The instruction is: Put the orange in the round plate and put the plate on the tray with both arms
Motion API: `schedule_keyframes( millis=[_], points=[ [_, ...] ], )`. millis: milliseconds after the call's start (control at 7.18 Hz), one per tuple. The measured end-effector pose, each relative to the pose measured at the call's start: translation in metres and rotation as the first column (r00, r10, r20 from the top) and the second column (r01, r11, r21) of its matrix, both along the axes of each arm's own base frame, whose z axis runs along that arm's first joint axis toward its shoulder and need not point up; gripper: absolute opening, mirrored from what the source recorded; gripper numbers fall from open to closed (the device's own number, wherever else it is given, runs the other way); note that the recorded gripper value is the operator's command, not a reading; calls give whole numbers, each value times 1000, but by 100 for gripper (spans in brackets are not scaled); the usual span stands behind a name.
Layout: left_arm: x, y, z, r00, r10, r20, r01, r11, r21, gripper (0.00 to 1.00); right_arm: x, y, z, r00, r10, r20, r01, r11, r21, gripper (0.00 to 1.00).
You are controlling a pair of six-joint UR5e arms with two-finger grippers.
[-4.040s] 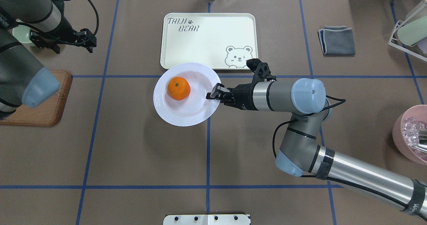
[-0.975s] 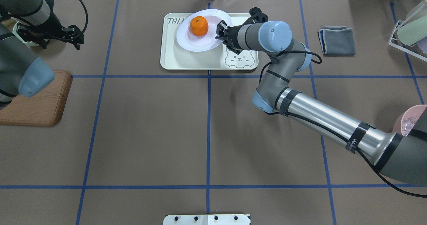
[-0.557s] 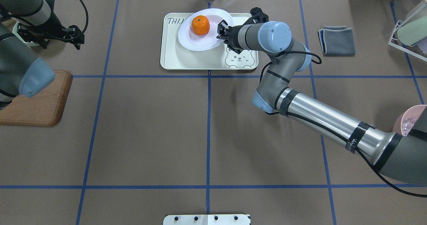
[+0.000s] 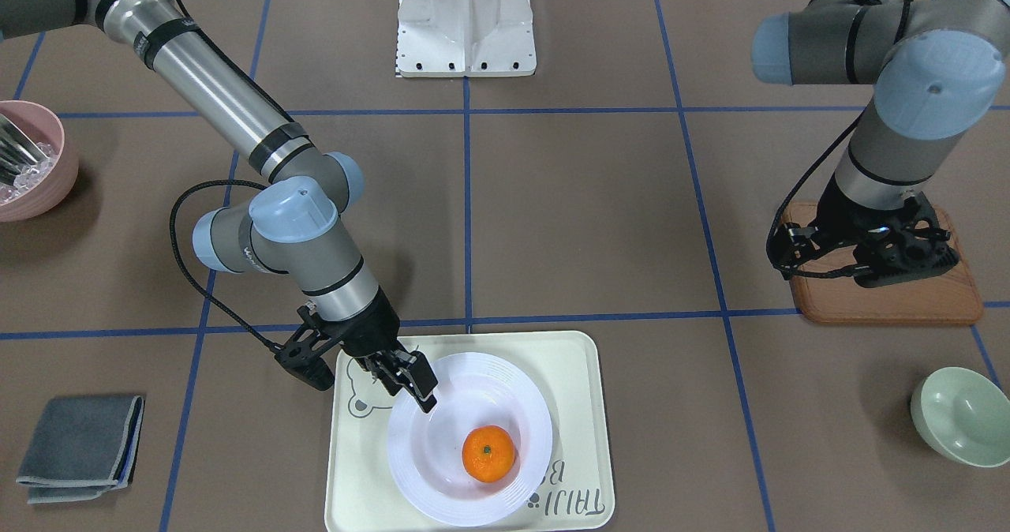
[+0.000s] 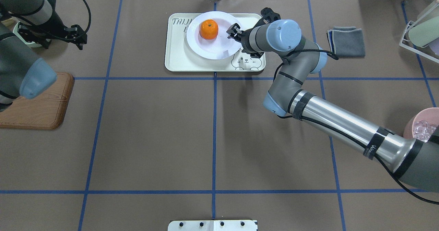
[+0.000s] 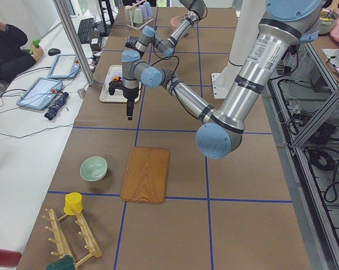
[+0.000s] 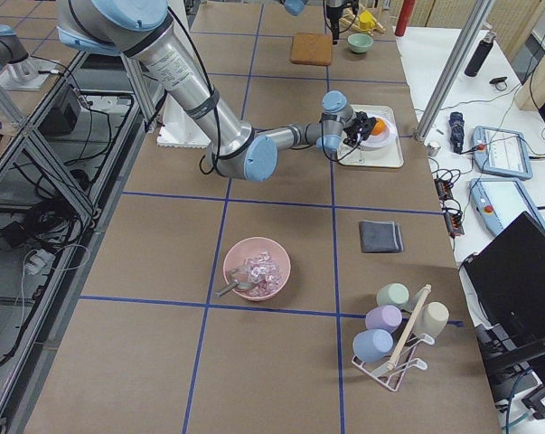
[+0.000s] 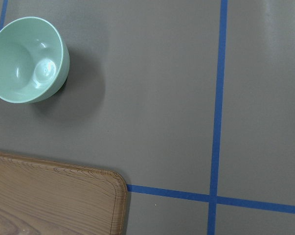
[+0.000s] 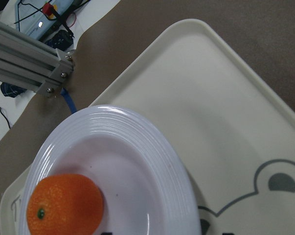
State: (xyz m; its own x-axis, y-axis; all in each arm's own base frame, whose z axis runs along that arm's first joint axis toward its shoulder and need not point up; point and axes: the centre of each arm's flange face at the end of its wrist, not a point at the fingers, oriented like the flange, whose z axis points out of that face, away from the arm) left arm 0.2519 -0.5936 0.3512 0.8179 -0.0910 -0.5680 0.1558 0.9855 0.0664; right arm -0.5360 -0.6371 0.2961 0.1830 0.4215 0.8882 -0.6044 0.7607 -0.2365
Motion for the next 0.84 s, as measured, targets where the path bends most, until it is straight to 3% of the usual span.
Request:
schedule_keyframes(
  millis=[279,418,836],
  points=[
    [-1,0,-1,1000,-1,-1,1,1000,1,99,38,8,-1,976,-145,-164,144,989,-20,100],
    [-3,0,0,1000,2,-2,-2,1000,3,99,71,6,3,954,-221,-202,218,975,-37,100],
    [-21,11,15,999,45,0,-45,999,18,99,250,4,43,863,-405,-303,417,908,-27,100]
  ],
)
